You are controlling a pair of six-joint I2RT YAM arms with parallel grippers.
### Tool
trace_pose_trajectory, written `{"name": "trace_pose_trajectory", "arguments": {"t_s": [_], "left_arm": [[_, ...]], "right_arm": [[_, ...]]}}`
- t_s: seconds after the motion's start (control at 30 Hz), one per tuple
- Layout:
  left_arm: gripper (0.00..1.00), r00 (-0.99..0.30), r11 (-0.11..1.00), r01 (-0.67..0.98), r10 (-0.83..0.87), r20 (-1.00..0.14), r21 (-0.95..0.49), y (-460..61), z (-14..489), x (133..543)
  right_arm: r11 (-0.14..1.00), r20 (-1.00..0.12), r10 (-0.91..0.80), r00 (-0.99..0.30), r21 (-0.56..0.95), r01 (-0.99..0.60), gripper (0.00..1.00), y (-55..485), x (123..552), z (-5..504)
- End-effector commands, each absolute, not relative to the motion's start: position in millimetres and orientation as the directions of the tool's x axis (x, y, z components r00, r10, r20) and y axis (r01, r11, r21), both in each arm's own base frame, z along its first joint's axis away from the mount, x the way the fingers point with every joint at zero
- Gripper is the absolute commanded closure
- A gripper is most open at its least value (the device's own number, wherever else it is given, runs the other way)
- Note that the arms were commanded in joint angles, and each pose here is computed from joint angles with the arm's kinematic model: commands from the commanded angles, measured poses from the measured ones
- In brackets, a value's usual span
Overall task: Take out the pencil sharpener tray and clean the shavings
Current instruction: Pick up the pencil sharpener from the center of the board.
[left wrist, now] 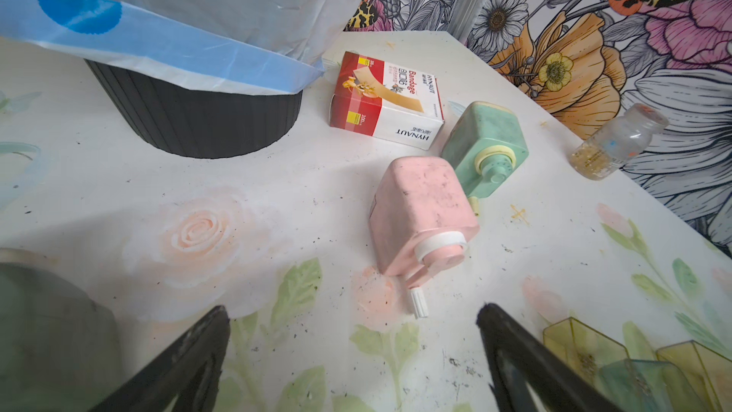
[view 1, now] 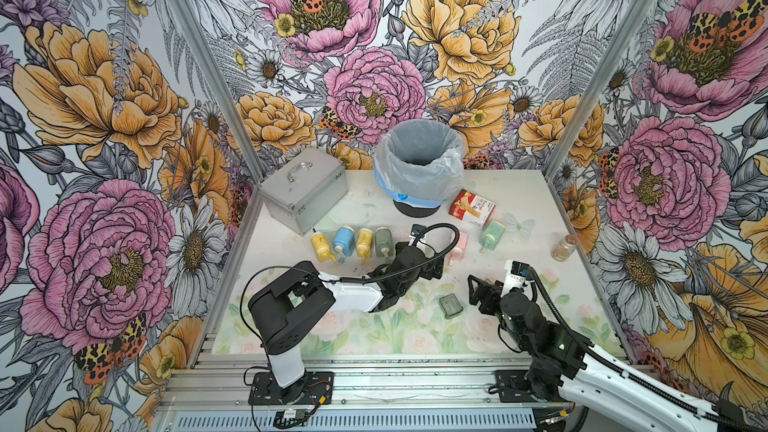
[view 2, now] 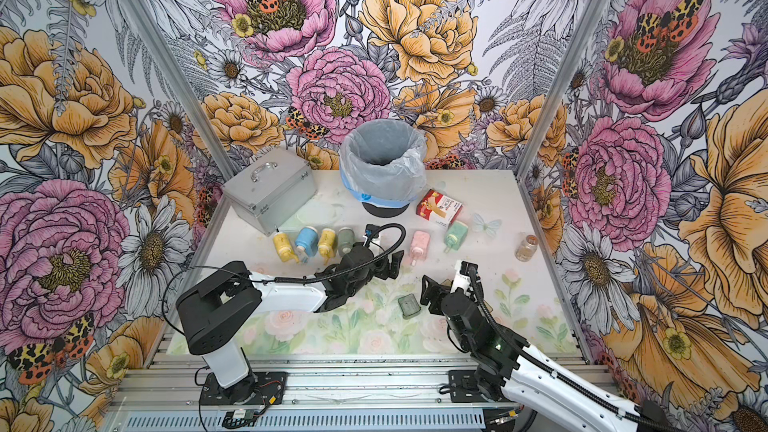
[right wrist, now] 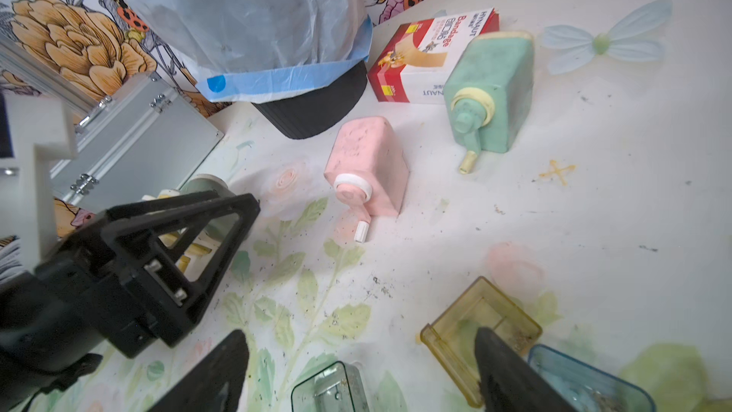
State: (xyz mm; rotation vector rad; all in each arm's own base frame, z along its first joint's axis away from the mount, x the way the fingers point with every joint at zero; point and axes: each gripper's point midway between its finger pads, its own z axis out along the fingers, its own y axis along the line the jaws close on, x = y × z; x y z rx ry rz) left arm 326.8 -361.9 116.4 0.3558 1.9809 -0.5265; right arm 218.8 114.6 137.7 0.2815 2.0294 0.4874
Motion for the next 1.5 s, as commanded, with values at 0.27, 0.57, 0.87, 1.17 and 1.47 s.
{"name": "trace_pose_trajectory", "arguments": {"t_s": [0.27,0.57,0.87,1.17,1.47], "left_arm": [[0.01,-0.455,0.815,0.526,0.026,-0.89,-0.244,-407.6,103.3,328.3],[0.01,-0.385,0.794,0.583,0.084,-0.919,-0.172,-435.2,97.9,323.7],[0.01,-0.317,0.827,0.546,0.055,-0.947,-0.135,-441.4,89.1,338.2],[0.01,-0.293,0.855,0.513,0.088,-0.952,-0.078,-454.7,78.5,357.6],[0.01,-0.347,0.87,0.471,0.031,-0.938,-0.146,-453.7,60.4,384.5]], "right_arm": [[0.874,-0.723,0.466,-0.51,0.466,0.138,0.11,80.7,229.4,149.9],[0.82,-0.637,0.553,-0.538,0.53,0.216,0.12,61.9,239.1,141.8],[0.762,-0.571,0.625,-0.532,0.594,0.257,0.12,41.1,246.6,144.2],[0.72,-0.533,0.667,-0.52,0.641,0.265,0.12,29.6,248.7,144.2],[0.701,-0.517,0.684,-0.515,0.662,0.267,0.12,21.1,250.3,144.8]]}}
